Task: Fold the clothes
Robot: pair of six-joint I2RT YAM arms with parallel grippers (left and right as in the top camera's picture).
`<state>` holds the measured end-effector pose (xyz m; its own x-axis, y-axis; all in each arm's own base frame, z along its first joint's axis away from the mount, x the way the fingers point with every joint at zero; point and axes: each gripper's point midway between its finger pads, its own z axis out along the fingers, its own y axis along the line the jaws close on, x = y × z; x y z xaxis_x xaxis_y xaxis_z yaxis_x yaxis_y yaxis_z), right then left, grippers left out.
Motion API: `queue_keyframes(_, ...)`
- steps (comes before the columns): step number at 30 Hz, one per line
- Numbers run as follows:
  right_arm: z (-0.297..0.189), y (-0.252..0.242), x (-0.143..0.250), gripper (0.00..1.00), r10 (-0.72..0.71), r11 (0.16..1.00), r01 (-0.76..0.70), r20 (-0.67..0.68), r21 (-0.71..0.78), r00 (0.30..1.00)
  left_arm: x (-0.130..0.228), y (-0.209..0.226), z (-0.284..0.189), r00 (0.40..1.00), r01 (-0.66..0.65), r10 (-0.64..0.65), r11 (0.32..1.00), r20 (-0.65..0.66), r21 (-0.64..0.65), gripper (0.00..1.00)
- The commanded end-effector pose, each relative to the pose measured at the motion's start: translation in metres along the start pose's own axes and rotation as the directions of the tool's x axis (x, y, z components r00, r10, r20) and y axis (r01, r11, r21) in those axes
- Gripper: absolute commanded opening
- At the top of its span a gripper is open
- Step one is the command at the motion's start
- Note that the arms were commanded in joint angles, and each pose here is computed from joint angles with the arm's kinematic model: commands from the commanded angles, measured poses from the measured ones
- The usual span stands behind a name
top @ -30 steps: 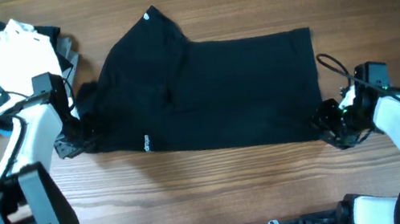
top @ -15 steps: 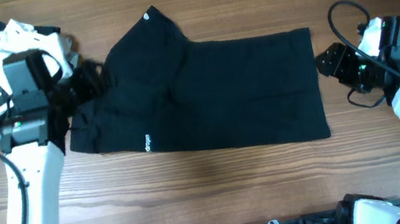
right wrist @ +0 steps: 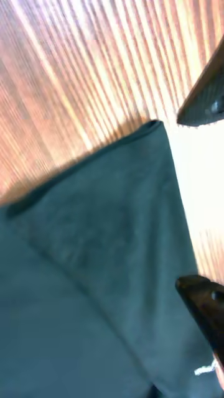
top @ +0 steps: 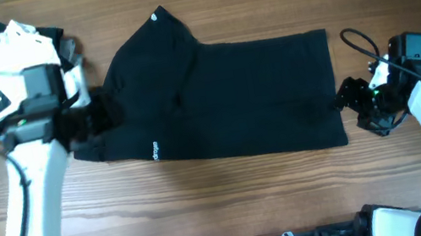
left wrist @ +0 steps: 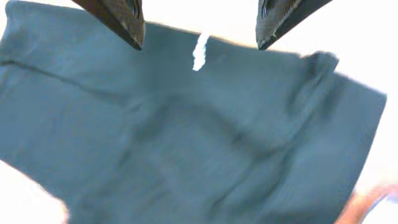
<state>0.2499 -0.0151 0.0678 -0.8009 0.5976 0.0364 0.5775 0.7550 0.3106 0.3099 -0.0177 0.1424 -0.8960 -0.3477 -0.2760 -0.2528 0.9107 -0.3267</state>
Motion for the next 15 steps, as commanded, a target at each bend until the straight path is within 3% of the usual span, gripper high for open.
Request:
queue_keyframes(1, 0.030, -0.012, 0.012, 0.72, 0.096, 0.995, -0.095, -0.068, 0.021, 0.993, 0.014, 0.040, -0.010, 0.989, 0.135, -0.142, 0.984, -0.048, -0.113, 0.56)
queue_keyframes(3, 0.041, -0.010, 0.018, 0.66, 0.109, 0.994, -0.111, -0.102, -0.012, 0.989, 0.020, 0.055, -0.012, 0.981, 0.175, -0.186, 0.973, -0.060, -0.153, 0.59)
queue_keyframes(9, 0.072, -0.021, 0.029, 0.60, 0.153, 0.988, -0.156, -0.149, -0.009, 0.977, 0.031, 0.082, -0.005, 0.960, 0.257, -0.273, 0.949, -0.069, -0.183, 0.68)
queue_keyframes(10, 0.074, -0.018, 0.026, 0.55, 0.145, 0.988, -0.151, -0.138, -0.030, 0.980, 0.034, 0.085, -0.001, 0.957, 0.263, -0.280, 0.947, -0.072, -0.186, 0.69)
queue_keyframes(13, 0.076, -0.014, 0.020, 0.21, 0.159, 0.985, -0.166, -0.124, -0.049, 0.979, 0.040, 0.091, 0.012, 0.956, 0.266, -0.283, 0.946, -0.073, -0.186, 0.71)
queue_keyframes(15, 0.076, -0.016, 0.021, 0.04, 0.159, 0.986, -0.165, -0.122, -0.039, 0.980, 0.044, 0.093, 0.019, 0.957, 0.262, -0.280, 0.947, -0.076, -0.186, 0.72)
